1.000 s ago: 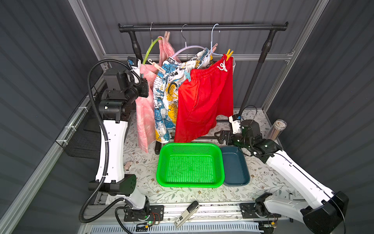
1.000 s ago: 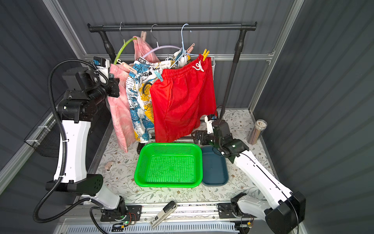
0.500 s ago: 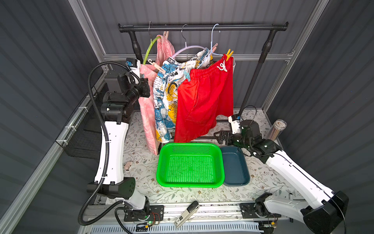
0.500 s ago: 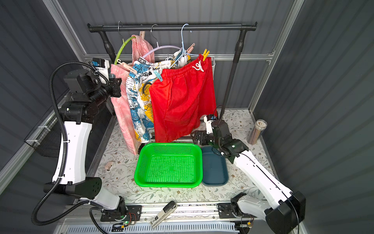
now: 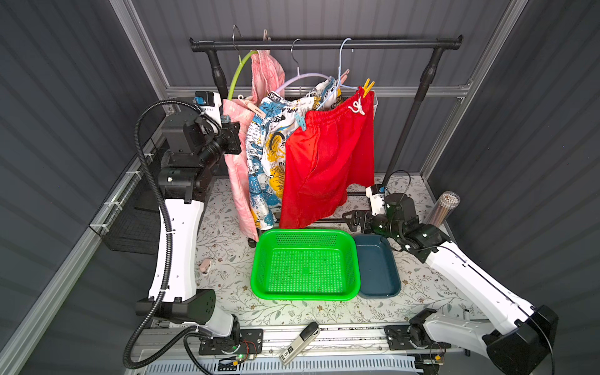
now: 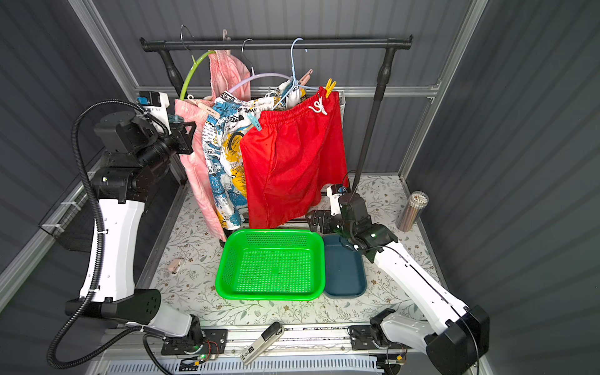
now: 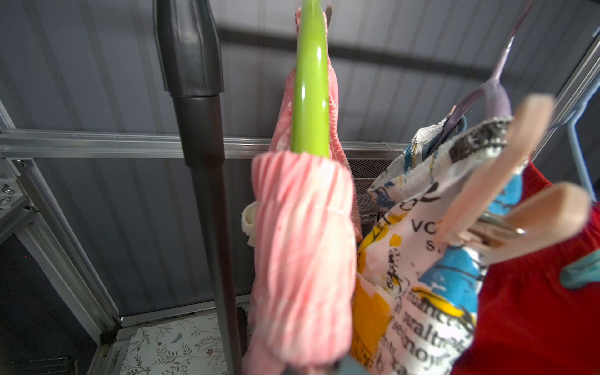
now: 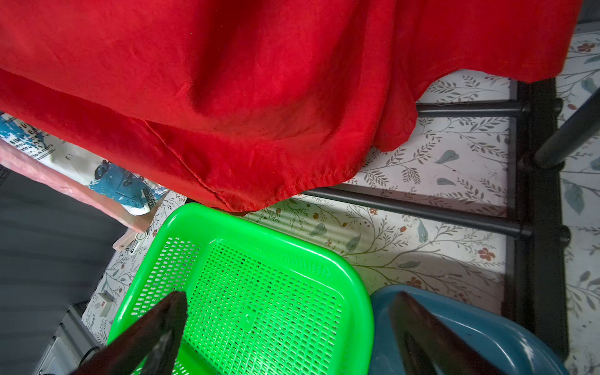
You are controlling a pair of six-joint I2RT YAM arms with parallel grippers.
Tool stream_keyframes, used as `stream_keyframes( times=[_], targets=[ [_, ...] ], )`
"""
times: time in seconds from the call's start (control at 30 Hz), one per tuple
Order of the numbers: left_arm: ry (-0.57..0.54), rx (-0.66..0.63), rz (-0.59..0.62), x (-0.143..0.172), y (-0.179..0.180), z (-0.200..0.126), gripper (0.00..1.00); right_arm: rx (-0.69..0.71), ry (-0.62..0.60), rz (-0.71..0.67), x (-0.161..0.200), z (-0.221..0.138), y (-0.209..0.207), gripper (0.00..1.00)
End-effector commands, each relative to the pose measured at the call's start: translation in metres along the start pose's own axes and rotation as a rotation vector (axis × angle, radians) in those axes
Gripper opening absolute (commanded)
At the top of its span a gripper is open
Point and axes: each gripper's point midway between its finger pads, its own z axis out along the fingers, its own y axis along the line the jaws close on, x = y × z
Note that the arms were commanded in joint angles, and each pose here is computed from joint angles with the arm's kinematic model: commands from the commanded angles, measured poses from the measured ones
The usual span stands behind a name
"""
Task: Remove the clothespins securing shorts to the hanger
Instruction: Pick up the hanger from the clothesline.
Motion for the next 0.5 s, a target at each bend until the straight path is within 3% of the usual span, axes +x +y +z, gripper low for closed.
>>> stream_keyframes(
  times=[0.0, 0.2, 0.47],
  targets=[
    [-0.216, 0.06, 0.054, -0.059, -0.021, -0.038, 0.0, 0.004, -0.01, -0.014, 0.002, 0.002, -0.001, 0.99],
    [-0.202, 0.06, 0.053, -0.057, -0.023, -0.046, 0.0, 0.011, -0.008, -0.021, 0.003, 0.005, -0.003, 0.99],
    [-0.132, -0.034, 0.064, -0.032, -0.013, -0.072, 0.0, 0.01, -0.013, -0.021, 0.001, 0.002, -0.002, 0.99]
  ],
)
